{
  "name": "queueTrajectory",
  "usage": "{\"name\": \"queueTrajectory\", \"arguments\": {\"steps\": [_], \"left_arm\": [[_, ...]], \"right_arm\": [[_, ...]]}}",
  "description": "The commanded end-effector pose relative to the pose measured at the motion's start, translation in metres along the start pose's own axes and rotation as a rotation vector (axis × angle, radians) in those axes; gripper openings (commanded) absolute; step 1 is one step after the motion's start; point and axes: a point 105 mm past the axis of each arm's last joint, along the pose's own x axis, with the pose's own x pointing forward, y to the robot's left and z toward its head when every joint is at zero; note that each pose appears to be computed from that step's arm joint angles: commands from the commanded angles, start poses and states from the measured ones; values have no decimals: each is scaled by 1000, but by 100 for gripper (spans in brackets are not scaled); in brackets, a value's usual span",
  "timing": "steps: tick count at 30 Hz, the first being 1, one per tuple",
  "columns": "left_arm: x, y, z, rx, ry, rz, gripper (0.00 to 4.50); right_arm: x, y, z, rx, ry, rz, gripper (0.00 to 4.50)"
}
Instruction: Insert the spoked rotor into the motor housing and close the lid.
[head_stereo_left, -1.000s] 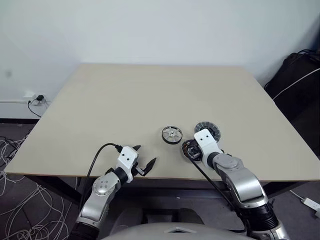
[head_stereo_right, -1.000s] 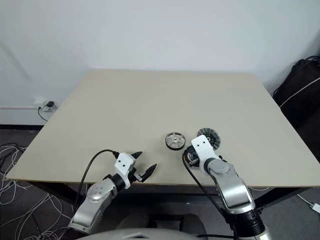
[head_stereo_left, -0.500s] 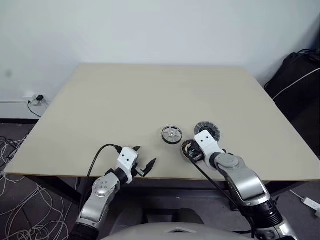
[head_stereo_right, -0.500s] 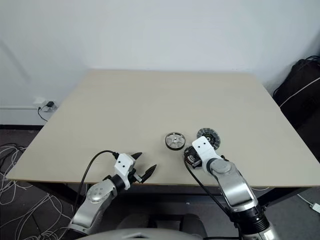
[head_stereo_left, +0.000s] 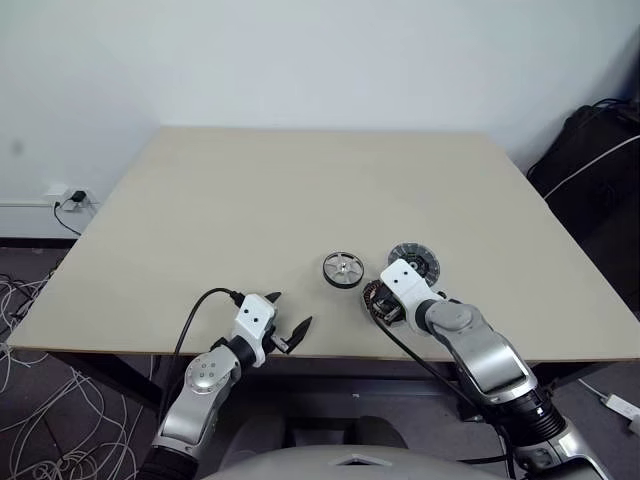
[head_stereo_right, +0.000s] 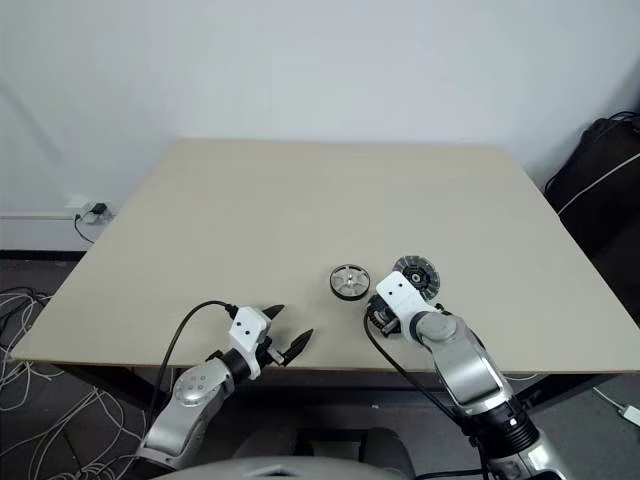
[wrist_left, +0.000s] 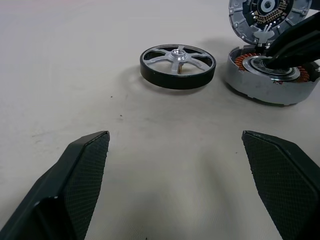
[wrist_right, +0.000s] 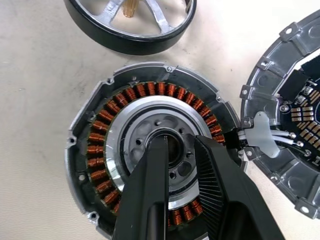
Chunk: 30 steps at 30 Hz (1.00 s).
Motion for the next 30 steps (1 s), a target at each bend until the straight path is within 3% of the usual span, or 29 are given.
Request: {"name": "queueTrajectory", "arguments": {"steps": [1,5,9,16,30], "left_arm": [[1,1,13,13,-47,8,450],[2,1,13,13,-49,9,450],[2,1,13,12,-51,9,450],[3,0,13,13,-49,6,450],[4,0,12,13,-49,-6,450]], "right_arm": [[1,-6,5,16,-15,-10,92],[3,-7,3,57,-10,-2,92],[3,-5,1,82,-7,10,2],[1,-4,0,107,-16,14,2],[-14,-17,27,157,-115,-23,2]]}}
